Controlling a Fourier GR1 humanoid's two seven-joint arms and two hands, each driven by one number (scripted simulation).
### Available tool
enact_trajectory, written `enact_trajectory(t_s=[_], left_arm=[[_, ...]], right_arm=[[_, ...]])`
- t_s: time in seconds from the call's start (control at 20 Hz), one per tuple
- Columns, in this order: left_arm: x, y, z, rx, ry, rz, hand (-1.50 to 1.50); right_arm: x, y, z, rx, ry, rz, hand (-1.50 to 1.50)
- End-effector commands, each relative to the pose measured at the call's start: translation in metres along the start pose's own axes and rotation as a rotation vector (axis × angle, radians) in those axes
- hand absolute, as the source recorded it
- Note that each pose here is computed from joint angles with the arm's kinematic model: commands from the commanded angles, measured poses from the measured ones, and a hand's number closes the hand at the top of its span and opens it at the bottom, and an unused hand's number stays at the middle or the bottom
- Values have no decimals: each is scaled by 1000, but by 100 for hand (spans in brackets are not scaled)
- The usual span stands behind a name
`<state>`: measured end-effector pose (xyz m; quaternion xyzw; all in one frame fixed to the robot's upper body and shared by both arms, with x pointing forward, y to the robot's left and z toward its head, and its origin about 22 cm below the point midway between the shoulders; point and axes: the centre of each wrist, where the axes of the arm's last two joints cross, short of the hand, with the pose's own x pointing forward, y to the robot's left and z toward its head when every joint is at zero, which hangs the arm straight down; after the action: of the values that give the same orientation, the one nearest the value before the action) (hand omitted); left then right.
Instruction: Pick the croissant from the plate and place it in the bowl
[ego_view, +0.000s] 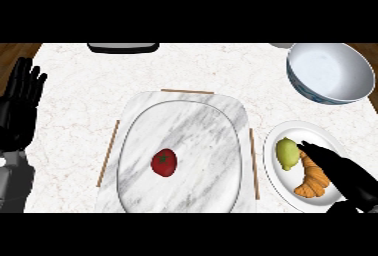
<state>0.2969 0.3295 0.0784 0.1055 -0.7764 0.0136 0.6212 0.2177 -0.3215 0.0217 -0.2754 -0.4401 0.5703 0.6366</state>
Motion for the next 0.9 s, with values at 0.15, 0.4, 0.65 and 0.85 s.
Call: enact_trajectory(t_s=[0.15,0.4,0.65,0.85], left_arm=[[8,-2,3,-4,4,6,0],[-1,4,-11,2,-5,-9,0],[18,5,19,-23,3,8,0],[-7,-2,-2,-6,-6,-6,0]], right_arm=[[-3,10,-31,28,51,-14,-150],[-22,11,-40,23,90,-15,-150],[-31,19,-31,-33,5,32,150],[-22,25,-31,-103,-11,19,150]])
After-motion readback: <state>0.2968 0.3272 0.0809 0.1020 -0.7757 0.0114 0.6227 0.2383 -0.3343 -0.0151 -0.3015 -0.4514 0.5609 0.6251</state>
